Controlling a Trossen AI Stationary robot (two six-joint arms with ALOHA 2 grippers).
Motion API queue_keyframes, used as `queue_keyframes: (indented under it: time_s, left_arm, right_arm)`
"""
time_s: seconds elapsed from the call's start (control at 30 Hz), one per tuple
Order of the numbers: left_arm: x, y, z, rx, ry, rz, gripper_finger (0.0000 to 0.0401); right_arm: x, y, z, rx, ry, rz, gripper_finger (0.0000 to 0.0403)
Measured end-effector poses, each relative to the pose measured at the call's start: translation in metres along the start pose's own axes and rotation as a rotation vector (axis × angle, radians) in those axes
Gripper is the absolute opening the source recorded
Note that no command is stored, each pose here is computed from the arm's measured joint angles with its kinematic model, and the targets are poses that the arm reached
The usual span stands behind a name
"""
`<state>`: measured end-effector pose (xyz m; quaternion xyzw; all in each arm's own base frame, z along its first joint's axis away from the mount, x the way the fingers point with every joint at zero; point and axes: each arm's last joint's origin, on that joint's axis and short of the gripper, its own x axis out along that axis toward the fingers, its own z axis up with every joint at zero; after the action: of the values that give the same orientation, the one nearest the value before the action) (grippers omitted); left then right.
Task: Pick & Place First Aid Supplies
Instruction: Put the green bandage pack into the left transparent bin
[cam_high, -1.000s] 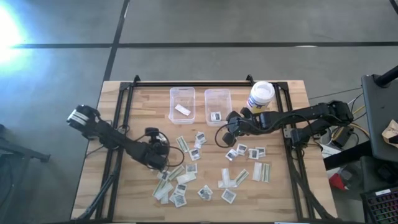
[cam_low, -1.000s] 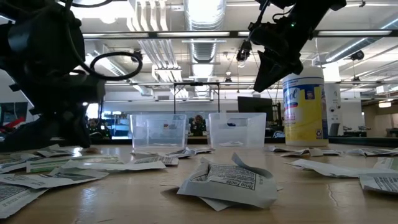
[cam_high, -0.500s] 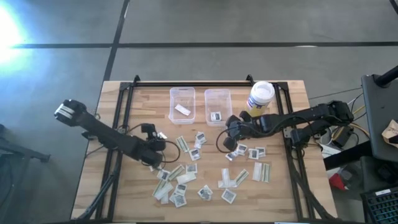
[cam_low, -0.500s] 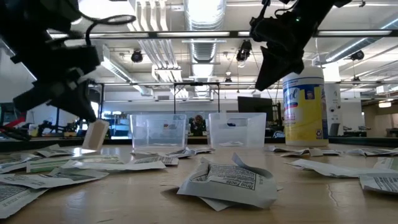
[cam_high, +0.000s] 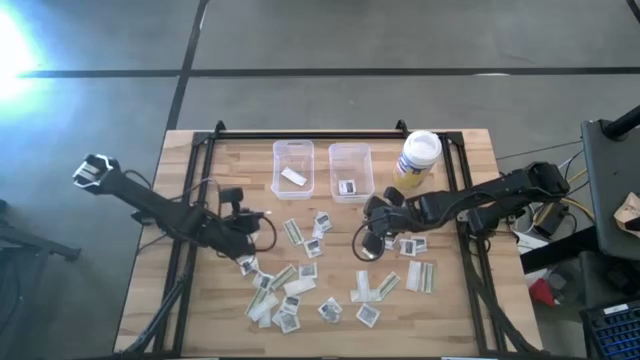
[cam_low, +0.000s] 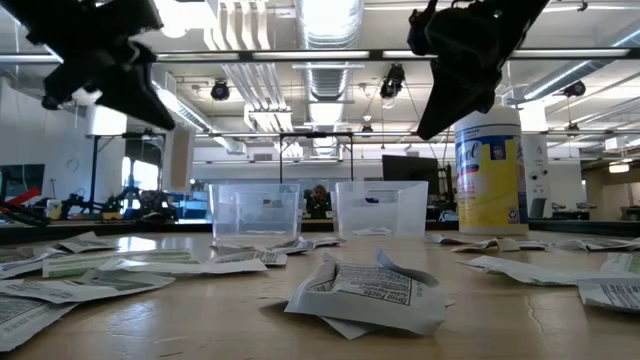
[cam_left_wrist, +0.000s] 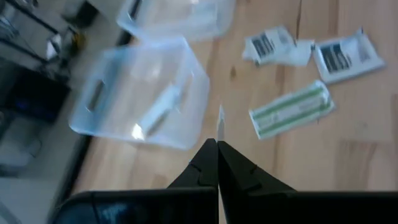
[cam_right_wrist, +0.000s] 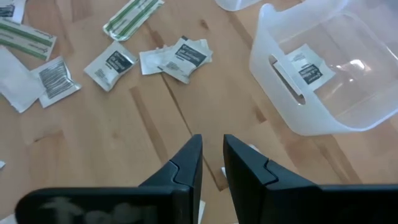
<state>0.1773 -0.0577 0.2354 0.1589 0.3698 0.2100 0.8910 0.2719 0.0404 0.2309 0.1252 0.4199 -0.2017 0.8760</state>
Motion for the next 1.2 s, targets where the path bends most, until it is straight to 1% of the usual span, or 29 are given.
queue_keyframes:
  time_s: [0.17, 0.3, 0.4, 0.5, 0.63, 0.77, 0.87, 0.97, 1.1, 1.2]
  left_arm:
    - [-0.015, 0.012, 0.023, 0.039, -0.083, 0.050, 0.0000]
    - [-0.022, 0.018, 0.036, 0.086, -0.128, 0.137, 0.0000]
    - [-0.021, 0.021, 0.043, 0.123, -0.152, 0.198, 0.0000]
    - [-0.012, 0.022, 0.047, 0.152, -0.166, 0.237, 0.0000]
    - [0.007, 0.025, 0.045, 0.199, -0.152, 0.268, 0.0000]
    - [0.029, 0.036, 0.042, 0.178, -0.143, 0.225, 0.0000]
    - [0.046, 0.047, 0.036, 0.169, -0.126, 0.187, 0.0000]
    - [0.057, 0.061, 0.035, 0.151, -0.115, 0.177, 0.0000]
    - [0.071, 0.078, 0.037, 0.155, -0.140, 0.161, 0.0000]
    - [0.082, 0.088, 0.036, 0.165, -0.128, 0.182, 0.0000]
  right_arm:
    - [-0.001, 0.000, 0.000, 0.001, -0.002, 0.002, 0.0061]
    - [-0.001, 0.000, 0.000, 0.002, -0.003, 0.003, 0.0061]
    - [-0.001, 0.000, 0.000, 0.001, -0.003, 0.003, 0.0061]
    - [-0.001, 0.000, 0.000, 0.002, -0.004, 0.003, 0.0061]
    - [-0.001, 0.000, 0.000, -0.002, -0.004, 0.003, 0.0061]
    - [-0.001, 0.000, 0.000, -0.005, -0.004, 0.003, 0.0061]
    - [-0.001, 0.000, 0.000, -0.030, -0.004, 0.003, 0.0061]
    - [-0.002, 0.000, 0.001, -0.053, -0.005, 0.004, 0.0061]
    - [-0.004, 0.001, 0.004, -0.075, -0.015, 0.008, 0.0061]
    - [-0.006, 0.002, 0.007, -0.107, -0.026, 0.011, 0.0061]
